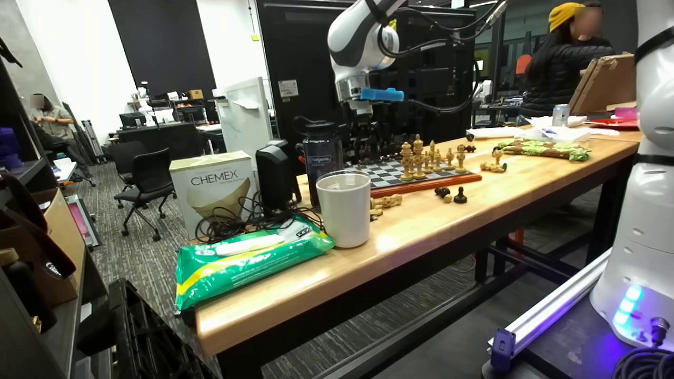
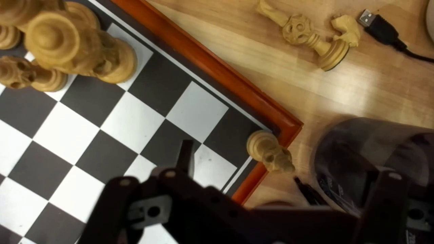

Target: Pick up the white rook from the left corner of the chess board and put it in front of the white queen

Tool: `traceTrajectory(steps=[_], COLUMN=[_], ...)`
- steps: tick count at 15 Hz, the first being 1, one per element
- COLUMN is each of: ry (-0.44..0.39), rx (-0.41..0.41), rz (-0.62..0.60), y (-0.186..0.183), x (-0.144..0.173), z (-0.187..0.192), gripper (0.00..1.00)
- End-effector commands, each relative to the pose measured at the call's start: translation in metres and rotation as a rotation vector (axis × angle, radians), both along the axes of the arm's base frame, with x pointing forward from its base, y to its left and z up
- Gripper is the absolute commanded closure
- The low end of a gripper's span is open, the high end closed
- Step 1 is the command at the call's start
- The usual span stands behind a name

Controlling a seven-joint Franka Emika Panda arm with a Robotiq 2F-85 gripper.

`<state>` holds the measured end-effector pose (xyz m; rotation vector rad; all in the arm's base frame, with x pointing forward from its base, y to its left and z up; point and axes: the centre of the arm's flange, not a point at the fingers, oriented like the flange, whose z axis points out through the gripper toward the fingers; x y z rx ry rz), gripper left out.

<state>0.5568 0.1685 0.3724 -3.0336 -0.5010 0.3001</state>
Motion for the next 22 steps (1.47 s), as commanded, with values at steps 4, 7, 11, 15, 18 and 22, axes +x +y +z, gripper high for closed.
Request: traceTrajectory(steps=[4,7,11,15,18,22], ry=[0.003,0.006,0.003,0.01,0.013,0.014], rx=[0.024,0.027,0.032,0.031,0.032,0.028], rz=[0.032,0.041,0.05,0.05,0.049,0.047], y=[0.005,0.005,0.003,0.003,0.002,0.002], x=[0.002,0.004,0.004,0.004,0.004,0.004], z=[-0.009,-0.013,-0.016,-0.018,-0.019,-0.019], gripper=[0.0,0.0,0.4,0.72,0.94,0.94])
